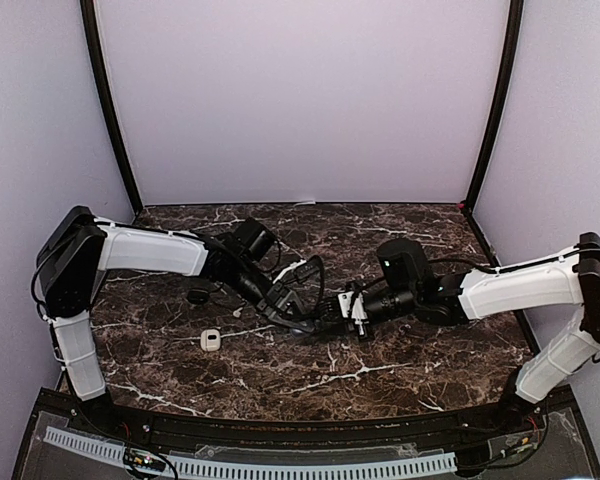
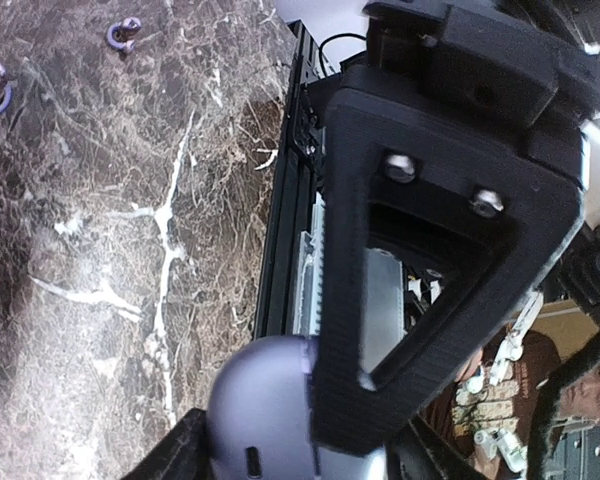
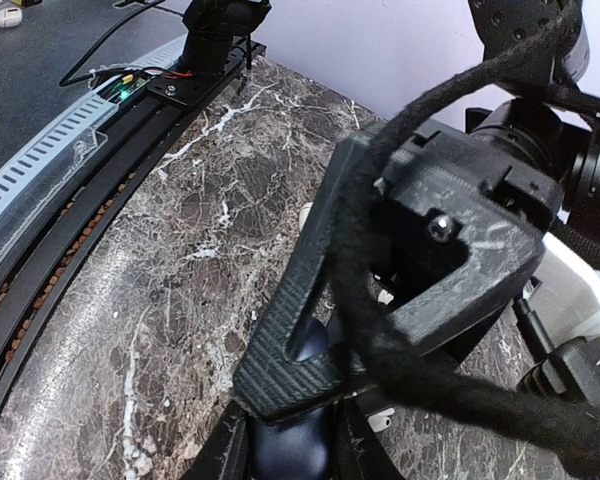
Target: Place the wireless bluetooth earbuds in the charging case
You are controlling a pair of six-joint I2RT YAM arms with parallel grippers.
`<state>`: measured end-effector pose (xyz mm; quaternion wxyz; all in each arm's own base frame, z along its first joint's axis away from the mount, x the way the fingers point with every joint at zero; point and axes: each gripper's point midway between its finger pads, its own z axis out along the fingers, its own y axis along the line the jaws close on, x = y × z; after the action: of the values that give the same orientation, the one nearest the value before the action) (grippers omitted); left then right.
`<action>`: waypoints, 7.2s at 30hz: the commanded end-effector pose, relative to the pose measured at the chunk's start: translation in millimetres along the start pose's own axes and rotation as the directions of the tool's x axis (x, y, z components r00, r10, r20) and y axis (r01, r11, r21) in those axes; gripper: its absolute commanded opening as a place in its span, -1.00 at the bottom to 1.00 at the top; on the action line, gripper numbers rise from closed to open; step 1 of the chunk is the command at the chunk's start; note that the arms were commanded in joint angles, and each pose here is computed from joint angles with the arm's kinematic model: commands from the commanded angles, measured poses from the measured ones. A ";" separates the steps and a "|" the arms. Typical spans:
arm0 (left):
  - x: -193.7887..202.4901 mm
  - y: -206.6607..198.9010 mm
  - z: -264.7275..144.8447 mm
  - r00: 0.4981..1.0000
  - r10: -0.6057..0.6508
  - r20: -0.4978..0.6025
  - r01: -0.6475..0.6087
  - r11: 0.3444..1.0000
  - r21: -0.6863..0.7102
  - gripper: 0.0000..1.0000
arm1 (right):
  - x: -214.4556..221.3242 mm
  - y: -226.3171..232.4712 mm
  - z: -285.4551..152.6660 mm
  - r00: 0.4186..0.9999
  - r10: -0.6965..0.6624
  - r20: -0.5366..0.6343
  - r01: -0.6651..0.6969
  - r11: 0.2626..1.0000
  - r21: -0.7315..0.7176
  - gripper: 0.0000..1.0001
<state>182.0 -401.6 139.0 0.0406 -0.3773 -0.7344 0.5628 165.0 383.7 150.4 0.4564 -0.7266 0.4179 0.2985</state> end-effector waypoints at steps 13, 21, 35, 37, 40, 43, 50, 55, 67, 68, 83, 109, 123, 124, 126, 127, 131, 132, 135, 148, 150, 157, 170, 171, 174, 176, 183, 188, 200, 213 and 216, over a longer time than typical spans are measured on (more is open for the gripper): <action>-44.4 -71.6 -105.2 0.732 0.558 0.390 -0.380 0.810 -0.446 0.98 | -9.2 -9.8 -27.2 0.979 0.201 0.035 -0.204 0.969 0.142 -0.72; -8.9 -69.8 -162.6 0.426 0.731 0.533 -0.261 0.663 -0.701 0.98 | -4.7 -5.8 -38.3 0.947 0.314 0.059 -0.320 0.930 0.181 -0.72; 32.1 -37.0 -58.6 0.487 0.810 0.326 -0.641 0.585 -0.497 0.76 | -25.0 -13.1 -42.4 0.863 0.483 0.148 -0.502 0.853 0.145 -0.72; 29.4 -35.6 -50.3 0.460 0.832 0.311 -0.663 0.555 -0.502 0.74 | -26.9 -12.8 -41.6 0.859 0.488 0.153 -0.507 0.851 0.133 -0.72; 19.9 -27.7 -40.8 0.433 0.865 0.254 -0.671 0.498 -0.550 0.67 | -32.1 -11.7 -39.5 0.856 0.490 0.164 -0.509 0.854 0.108 -0.73; 14.6 -22.7 -30.1 0.413 0.888 0.201 -0.696 0.450 -0.560 0.61 | -36.9 -10.3 -36.2 0.857 0.482 0.182 -0.502 0.860 0.087 -0.74; 6.6 -18.0 -17.4 0.414 0.889 0.193 -0.719 0.450 -0.529 0.33 | -43.9 -11.1 -22.8 0.861 0.468 0.200 -0.485 0.873 0.046 -0.78; 4.9 -19.8 -14.7 0.407 0.889 0.211 -0.724 0.455 -0.519 0.11 | -49.1 -13.8 -20.4 0.860 0.456 0.227 -0.476 0.878 0.039 -0.78; 5.7 -30.1 -13.8 0.374 0.895 0.243 -0.743 0.446 -0.499 0.12 | -49.5 -15.3 -18.0 0.860 0.455 0.232 -0.475 0.879 0.037 -0.78; 6.1 -31.3 -13.7 0.370 0.895 0.250 -0.745 0.446 -0.495 0.12 | -49.2 -15.4 -17.5 0.859 0.457 0.231 -0.477 0.878 0.036 -0.78; 6.2 -33.5 -13.0 0.364 0.895 0.259 -0.749 0.446 -0.489 -0.43 | -49.7 -15.8 -16.1 0.856 0.461 0.232 -0.481 0.876 0.034 -0.74; 20.0 -41.7 -5.1 0.368 0.897 0.244 -0.799 0.440 -0.411 -0.54 | -34.4 -26.3 -9.7 0.871 0.458 0.178 -0.486 0.859 0.165 0.65; 34.6 -56.6 -3.0 0.377 0.886 0.271 -0.829 0.453 -0.327 -0.58 | -27.8 -42.2 -33.4 0.853 0.470 0.227 -0.518 0.815 0.259 0.69; 34.7 -57.2 -2.6 0.378 0.885 0.272 -0.830 0.454 -0.324 -0.57 | -26.0 -42.3 -33.8 0.850 0.475 0.226 -0.522 0.812 0.260 0.69; 34.5 -57.8 -2.8 0.379 0.884 0.274 -0.829 0.456 -0.324 -0.57 | -23.6 -42.1 -33.7 0.849 0.480 0.222 -0.526 0.809 0.260 0.70; 33.6 -58.5 -3.2 0.377 0.884 0.275 -0.829 0.455 -0.324 -0.57 | -23.0 -42.3 -33.6 0.848 0.483 0.221 -0.528 0.808 0.261 0.69; 32.4 -59.6 -3.1 0.380 0.883 0.275 -0.829 0.457 -0.322 -0.58 | -20.8 -46.4 -36.7 0.841 0.492 0.224 -0.539 0.793 0.283 0.70; 32.4 -60.3 -2.9 0.380 0.883 0.277 -0.830 0.457 -0.319 -0.58 | -20.1 -47.8 -38.2 0.840 0.493 0.227 -0.542 0.789 0.289 0.70; 31.2 -60.9 -3.4 0.382 0.881 0.280 -0.828 0.461 -0.321 -0.58 | -20.0 -47.8 -39.5 0.837 0.496 0.230 -0.545 0.788 0.286 0.70; 33.1 -56.9 -12.3 0.405 0.865 0.296 -0.782 0.496 -0.379 -0.59 | 14.2 -45.0 -60.5 0.779 0.606 0.160 -0.616 0.692 0.377 0.74; 35.2 -54.6 -14.5 0.412 0.862 0.295 -0.771 0.502 -0.392 -0.59 | 31.7 -47.3 -71.7 0.735 0.662 0.149 -0.647 0.618 0.447 0.92; 40.8 -49.6 -24.0 0.441 0.844 0.305 -0.738 0.534 -0.412 -0.59 | 118.4 -43.8 -119.1 0.408 0.903 0.135 -0.671 0.196 0.715 0.98; 43.9 -38.5 -38.8 0.452 0.838 0.305 -0.708 0.545 -0.449 -0.60 | 165.1 -27.1 -100.7 0.134 0.963 0.232 -0.684 -0.080 0.726 -0.37; 45.2 -37.5 -39.1 0.454 0.837 0.304 -0.707 0.547 -0.449 -0.61 | 169.4 -27.4 -98.2 0.120 0.966 0.231 -0.676 -0.091 0.731 -0.38; 48.3 -37.4 -40.1 0.454 0.837 0.304 -0.710 0.546 -0.444 -0.61 | 177.9 -27.9 -87.7 0.093 0.972 0.217 -0.671 -0.100 0.735 -0.46; 50.1 -36.6 -41.5 0.455 0.838 0.303 -0.710 0.546 -0.444 -0.61 | 181.4 -29.4 -80.6 0.084 0.974 0.211 -0.674 -0.100 0.732 -0.47; 55.0 -35.0 -45.3 0.456 0.838 0.300 -0.709 0.546 -0.446 -0.62 | 199.9 -32.3 -75.3 0.065 0.976 0.209 -0.618 -0.125 0.776 -0.62; 56.5 -33.5 -49.0 0.457 0.838 0.297 -0.706 0.545 -0.452 -0.62 | 202.5 -30.4 -78.5 0.079 0.976 0.202 -0.605 -0.115 0.788 -0.65; 57.6 -32.9 -51.2 0.460 0.838 0.293 -0.704 0.545 -0.455 -0.62 | 212.0 -35.0 -62.9 0.111 0.988 0.107 -0.599 -0.019 0.801 -0.91; 55.4 -35.4 -54.8 0.467 0.837 0.284 -0.699 0.546 -0.461 -0.63 | 203.1 -50.1 -18.8 0.147 0.989 0.016 -0.703 0.093 0.706 -1.00; 54.8 -36.1 -55.5 0.467 0.837 0.285 -0.697 0.547 -0.464 -0.63 | 195.9 -50.3 -8.3 0.162 0.987 -0.010 -0.739 0.128 0.661 -1.00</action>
<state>152.9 -328.8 159.1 -0.4460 -0.5173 -0.5513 0.4791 316.2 300.9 20.3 0.2692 -0.1683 0.9328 0.1707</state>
